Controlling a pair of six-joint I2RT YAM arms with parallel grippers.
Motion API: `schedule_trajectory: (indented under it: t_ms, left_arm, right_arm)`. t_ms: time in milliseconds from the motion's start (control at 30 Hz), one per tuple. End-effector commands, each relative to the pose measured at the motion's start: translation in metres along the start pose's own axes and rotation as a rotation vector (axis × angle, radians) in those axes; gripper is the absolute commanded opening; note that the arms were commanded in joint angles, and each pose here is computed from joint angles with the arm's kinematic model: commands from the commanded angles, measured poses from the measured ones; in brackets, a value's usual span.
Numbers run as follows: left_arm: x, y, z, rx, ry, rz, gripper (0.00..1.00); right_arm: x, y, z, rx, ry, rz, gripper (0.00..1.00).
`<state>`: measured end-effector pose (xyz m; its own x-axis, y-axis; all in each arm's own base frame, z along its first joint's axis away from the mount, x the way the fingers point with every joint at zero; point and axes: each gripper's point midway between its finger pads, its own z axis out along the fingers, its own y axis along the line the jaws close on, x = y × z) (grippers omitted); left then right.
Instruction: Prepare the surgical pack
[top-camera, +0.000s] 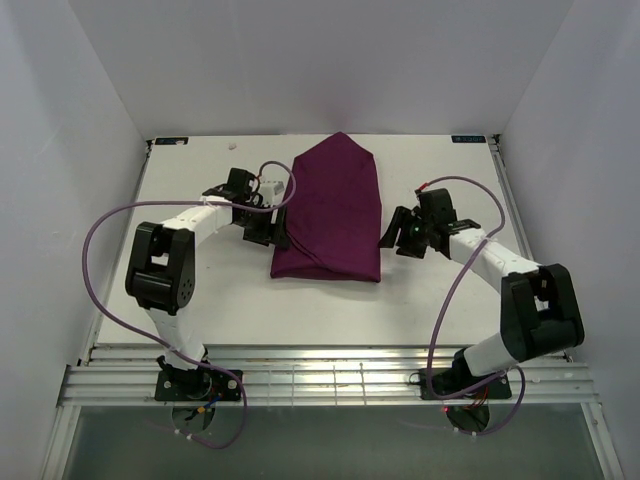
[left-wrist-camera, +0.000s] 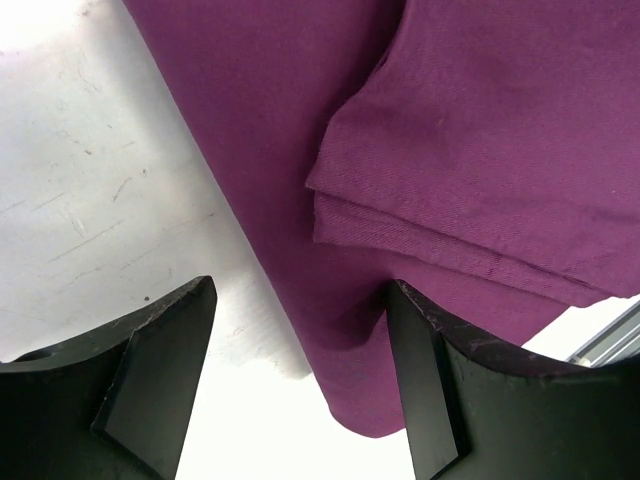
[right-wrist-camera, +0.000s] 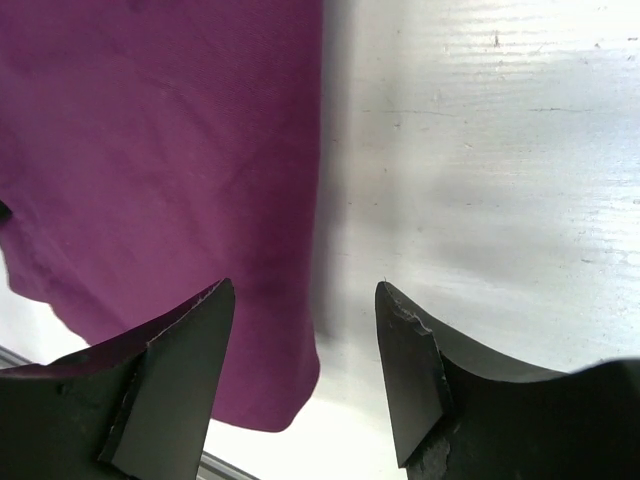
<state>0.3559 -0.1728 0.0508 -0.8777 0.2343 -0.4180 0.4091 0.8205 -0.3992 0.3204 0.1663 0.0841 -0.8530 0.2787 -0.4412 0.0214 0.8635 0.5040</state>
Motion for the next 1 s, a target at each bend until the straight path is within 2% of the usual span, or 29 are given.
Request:
schedule_trajectory:
  t_ms: [0, 300, 567, 800, 967]
  left_arm:
    - [-0.002, -0.007, -0.011, 0.016, -0.039, 0.019, 0.79]
    - [0.011, -0.006, 0.006, 0.048, -0.007, -0.045, 0.78]
    - [0.028, -0.009, 0.016, 0.087, 0.025, -0.08, 0.72]
    - [0.044, -0.012, 0.015, 0.122, 0.036, -0.108, 0.61]
    - [0.048, -0.018, 0.007, 0.151, 0.0, -0.11, 0.55]
  right_arm:
    - [0.004, -0.002, 0.006, -0.022, 0.037, -0.043, 0.64]
    - [0.01, -0.006, 0.026, -0.036, 0.111, -0.088, 0.64]
    - [0.006, -0.004, 0.043, -0.053, 0.144, -0.106, 0.64]
    - [0.007, -0.001, 0.055, -0.082, 0.181, -0.124, 0.62]
    - [0.0, 0.003, 0.059, -0.103, 0.186, -0.158, 0.6]
